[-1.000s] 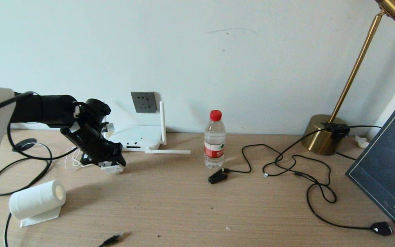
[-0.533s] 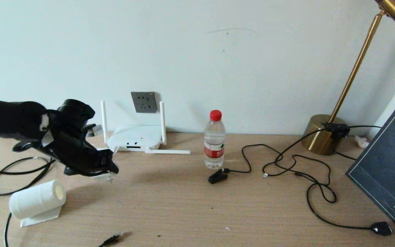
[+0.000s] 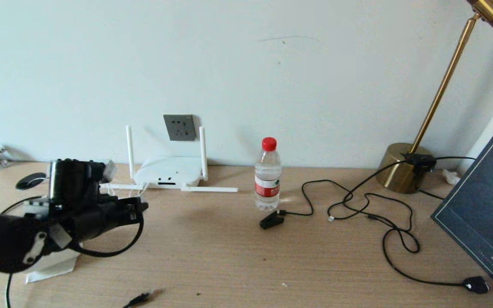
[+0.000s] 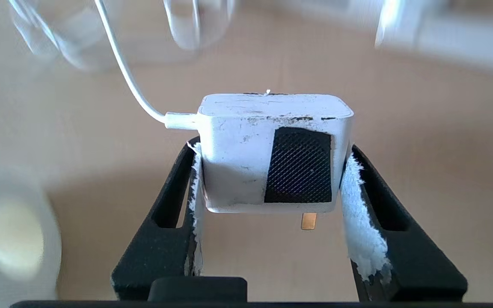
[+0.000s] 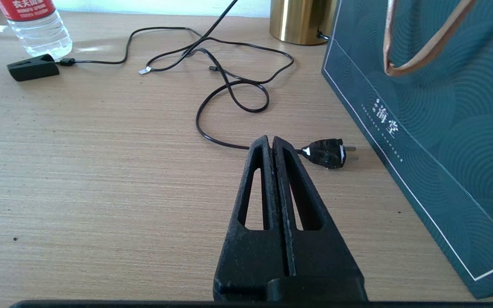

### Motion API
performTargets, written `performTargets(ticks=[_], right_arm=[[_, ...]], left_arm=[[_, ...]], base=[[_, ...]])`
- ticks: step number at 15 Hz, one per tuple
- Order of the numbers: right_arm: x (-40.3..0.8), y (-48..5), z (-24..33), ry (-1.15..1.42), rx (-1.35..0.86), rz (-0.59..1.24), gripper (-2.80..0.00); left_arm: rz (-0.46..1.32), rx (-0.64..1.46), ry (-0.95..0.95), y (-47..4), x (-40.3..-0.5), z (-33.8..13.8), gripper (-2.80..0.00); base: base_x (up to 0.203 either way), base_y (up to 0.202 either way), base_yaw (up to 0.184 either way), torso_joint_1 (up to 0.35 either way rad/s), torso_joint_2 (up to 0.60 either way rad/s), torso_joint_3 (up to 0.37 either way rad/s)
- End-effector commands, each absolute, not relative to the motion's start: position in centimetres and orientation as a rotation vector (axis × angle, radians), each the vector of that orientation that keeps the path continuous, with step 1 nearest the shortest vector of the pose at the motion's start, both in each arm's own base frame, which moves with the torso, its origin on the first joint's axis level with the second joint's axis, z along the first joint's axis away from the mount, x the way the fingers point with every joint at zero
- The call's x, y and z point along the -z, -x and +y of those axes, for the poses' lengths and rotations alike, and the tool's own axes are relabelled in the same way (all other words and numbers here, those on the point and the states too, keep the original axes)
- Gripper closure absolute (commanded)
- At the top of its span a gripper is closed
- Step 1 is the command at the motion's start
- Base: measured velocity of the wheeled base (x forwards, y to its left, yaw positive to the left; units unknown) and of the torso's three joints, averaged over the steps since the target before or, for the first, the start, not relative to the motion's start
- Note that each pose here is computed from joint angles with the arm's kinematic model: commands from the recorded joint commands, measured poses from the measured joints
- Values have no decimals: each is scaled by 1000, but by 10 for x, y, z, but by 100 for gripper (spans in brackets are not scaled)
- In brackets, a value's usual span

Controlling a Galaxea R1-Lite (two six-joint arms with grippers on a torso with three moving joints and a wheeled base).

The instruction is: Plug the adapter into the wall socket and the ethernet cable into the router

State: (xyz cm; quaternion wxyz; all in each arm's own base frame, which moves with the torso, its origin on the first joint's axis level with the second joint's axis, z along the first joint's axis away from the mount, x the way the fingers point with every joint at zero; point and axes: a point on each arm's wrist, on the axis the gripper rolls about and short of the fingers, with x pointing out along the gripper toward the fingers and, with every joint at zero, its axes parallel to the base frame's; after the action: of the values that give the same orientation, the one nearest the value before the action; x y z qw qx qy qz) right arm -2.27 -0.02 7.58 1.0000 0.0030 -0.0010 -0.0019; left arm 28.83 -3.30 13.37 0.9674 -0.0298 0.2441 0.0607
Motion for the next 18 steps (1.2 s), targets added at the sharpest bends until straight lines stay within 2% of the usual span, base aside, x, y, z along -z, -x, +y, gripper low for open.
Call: performTargets(ticks=[1,8,10,12,18], right_arm=[[-76,23,0,-6,3,-2,0],[-76,23,0,-6,3,-2,0],[-76,23,0,-6,3,-2,0],[-76,23,0,-6,3,-2,0],[-76,23,0,-6,3,-2,0]], left_arm=[[318,-155,81,-303,-124,-38,0],[25,-309,-3,-347,-78,-36,0],[51,-341,-51,-348,-65,-25,0],[46,-336,-48,-346,-69,-15,0],[99,-223,-26,-328,-64,16,0]], base=[[0,0,0,0,0,0],[0,0,0,0,0,0],[0,0,0,0,0,0],[0,0,0,0,0,0],[0,0,0,0,0,0]])
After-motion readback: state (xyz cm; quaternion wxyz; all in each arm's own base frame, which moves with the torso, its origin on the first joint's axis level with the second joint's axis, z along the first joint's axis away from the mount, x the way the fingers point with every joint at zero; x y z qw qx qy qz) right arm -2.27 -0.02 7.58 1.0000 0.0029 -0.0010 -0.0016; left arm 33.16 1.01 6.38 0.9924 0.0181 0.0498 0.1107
